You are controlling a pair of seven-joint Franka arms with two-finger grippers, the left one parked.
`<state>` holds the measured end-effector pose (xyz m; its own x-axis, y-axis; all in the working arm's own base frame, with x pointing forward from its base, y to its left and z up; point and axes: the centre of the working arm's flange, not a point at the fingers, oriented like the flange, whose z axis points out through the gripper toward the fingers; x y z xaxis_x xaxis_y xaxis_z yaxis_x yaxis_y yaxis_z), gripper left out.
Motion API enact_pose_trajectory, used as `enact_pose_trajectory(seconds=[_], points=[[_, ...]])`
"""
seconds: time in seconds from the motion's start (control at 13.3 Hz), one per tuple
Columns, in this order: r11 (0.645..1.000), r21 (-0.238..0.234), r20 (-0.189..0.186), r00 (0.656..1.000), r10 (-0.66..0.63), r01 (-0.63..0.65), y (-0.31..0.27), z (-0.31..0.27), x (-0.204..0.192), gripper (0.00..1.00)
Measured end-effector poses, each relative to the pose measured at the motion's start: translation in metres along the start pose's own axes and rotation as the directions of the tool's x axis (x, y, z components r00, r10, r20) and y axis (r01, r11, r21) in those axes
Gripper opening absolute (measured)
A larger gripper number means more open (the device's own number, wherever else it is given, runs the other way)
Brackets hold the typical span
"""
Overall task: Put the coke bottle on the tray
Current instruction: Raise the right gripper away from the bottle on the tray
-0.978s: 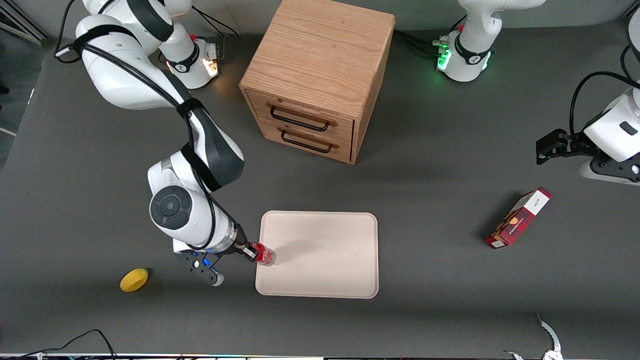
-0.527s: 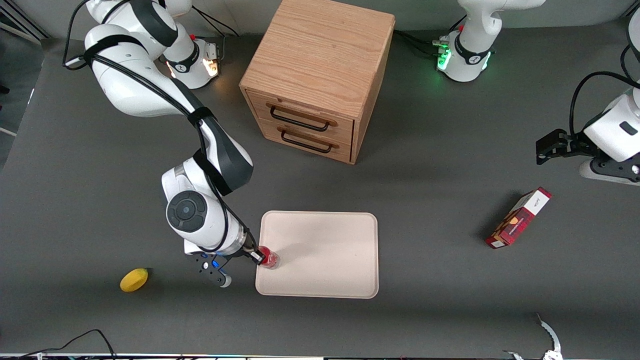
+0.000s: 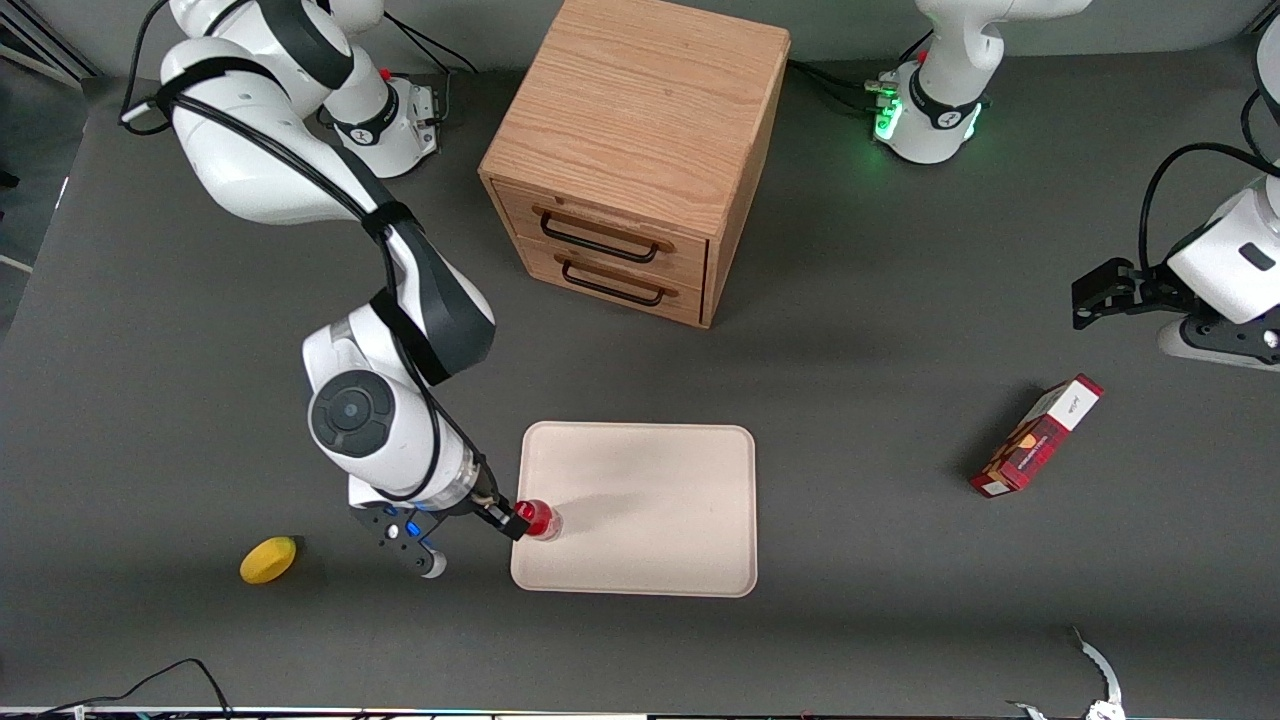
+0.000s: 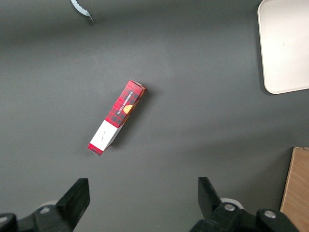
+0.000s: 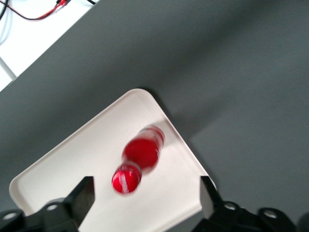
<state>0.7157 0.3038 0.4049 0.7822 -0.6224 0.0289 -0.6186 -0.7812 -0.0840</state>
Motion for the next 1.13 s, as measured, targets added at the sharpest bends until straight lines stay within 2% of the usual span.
enact_pose_trajectory(seconds=[0.15,0.3,0.45,0.6,0.83,0.98,1.13], points=[[0.998,-0.028,-0.006,0.998,-0.057,0.057,0.015,-0.081,-0.012,1.00],[0.982,-0.078,-0.005,0.985,-0.171,0.170,0.057,-0.175,-0.019,1.00],[0.956,-0.119,0.039,0.963,-0.267,0.270,0.119,-0.252,-0.016,1.00],[0.916,-0.157,0.087,0.929,-0.360,0.370,0.178,-0.298,-0.012,1.00],[0.894,-0.104,0.145,0.896,-0.420,0.436,0.276,-0.326,0.018,1.00],[0.881,-0.075,0.141,0.880,-0.455,0.467,0.345,-0.317,0.039,1.00],[0.883,-0.059,0.143,0.879,-0.455,0.466,0.386,-0.288,0.040,1.00]])
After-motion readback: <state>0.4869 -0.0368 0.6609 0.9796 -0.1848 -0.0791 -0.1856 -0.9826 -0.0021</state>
